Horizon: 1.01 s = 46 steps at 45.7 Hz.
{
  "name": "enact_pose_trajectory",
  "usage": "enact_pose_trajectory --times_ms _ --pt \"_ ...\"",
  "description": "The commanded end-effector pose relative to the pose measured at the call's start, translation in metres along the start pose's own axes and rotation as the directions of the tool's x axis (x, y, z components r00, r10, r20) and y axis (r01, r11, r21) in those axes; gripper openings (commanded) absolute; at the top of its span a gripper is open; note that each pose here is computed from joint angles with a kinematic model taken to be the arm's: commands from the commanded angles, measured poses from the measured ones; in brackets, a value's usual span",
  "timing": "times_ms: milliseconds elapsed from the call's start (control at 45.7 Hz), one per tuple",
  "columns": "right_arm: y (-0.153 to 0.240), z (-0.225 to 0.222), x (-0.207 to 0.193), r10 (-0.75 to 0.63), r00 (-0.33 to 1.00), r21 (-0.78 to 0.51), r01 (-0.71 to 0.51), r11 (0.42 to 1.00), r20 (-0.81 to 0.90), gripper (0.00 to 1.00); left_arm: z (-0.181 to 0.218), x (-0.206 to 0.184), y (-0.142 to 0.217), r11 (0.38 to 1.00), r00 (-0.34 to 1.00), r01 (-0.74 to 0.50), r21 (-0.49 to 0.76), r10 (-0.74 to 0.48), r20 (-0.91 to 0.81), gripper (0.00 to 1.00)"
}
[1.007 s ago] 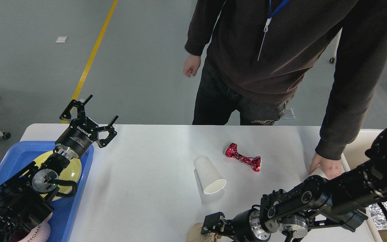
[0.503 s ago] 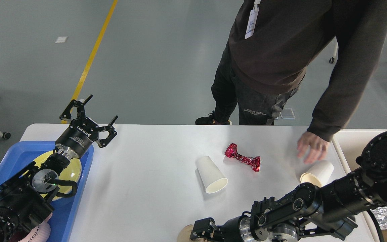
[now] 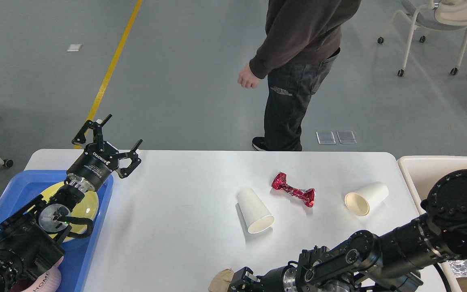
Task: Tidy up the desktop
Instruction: 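Grasp the crumpled brown paper with the right gripper and lift it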
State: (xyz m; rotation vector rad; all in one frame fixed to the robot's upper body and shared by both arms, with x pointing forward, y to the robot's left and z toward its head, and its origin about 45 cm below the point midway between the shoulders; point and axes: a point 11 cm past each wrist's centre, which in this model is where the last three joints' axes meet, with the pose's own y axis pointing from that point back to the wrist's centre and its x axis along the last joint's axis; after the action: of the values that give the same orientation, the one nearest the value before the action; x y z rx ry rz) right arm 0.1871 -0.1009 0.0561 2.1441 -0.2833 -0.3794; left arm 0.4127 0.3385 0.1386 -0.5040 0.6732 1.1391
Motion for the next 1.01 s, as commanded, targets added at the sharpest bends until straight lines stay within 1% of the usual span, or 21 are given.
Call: enact_pose_trajectory --times_ms 0,241,394,460,569,657,810,919,985 --pt "0.001 -0.001 0.000 -0.008 1.000 0.003 0.008 1.000 0.000 0.00 0.000 0.000 0.000 1.000 1.000 0.001 0.000 -0.001 0.000 1.00" --pt "0.011 -0.005 0.003 -0.033 0.999 0.012 0.033 0.999 0.008 0.00 0.000 0.000 0.000 1.000 1.000 0.000 0.000 0.000 0.000 1.00" --pt "0.051 -0.008 0.035 -0.023 1.000 0.015 0.023 1.000 0.015 0.00 0.000 0.000 0.000 1.000 1.000 0.000 0.000 0.000 0.000 1.00" --pt "0.075 -0.010 0.051 -0.009 1.000 0.013 0.009 1.000 0.010 0.00 0.000 0.000 0.000 1.000 1.000 0.001 0.000 -0.001 0.000 1.00" --pt "0.121 -0.016 0.076 0.011 1.000 -0.007 -0.011 1.000 -0.019 0.00 0.000 0.000 0.000 1.000 1.000 0.000 -0.002 0.000 -0.001 1.00" --pt "0.166 -0.018 0.097 0.036 0.999 -0.022 -0.037 0.999 -0.025 0.00 0.000 0.000 0.000 1.000 1.000 0.000 -0.002 0.000 -0.001 1.00" --pt "0.262 -0.037 0.126 0.073 0.993 -0.031 -0.077 0.997 -0.090 0.00 0.000 0.000 0.000 1.000 1.000 0.001 -0.002 -0.001 -0.001 1.00" --pt "0.334 -0.057 0.132 0.082 0.980 -0.064 -0.095 0.993 -0.184 0.00 0.000 0.000 0.000 1.000 1.000 0.001 -0.002 -0.001 -0.001 1.00" --pt "0.377 -0.069 0.134 0.106 0.958 -0.109 -0.139 0.984 -0.266 0.00 0.000 0.000 0.000 1.000 1.000 0.001 -0.002 -0.001 -0.001 1.00"
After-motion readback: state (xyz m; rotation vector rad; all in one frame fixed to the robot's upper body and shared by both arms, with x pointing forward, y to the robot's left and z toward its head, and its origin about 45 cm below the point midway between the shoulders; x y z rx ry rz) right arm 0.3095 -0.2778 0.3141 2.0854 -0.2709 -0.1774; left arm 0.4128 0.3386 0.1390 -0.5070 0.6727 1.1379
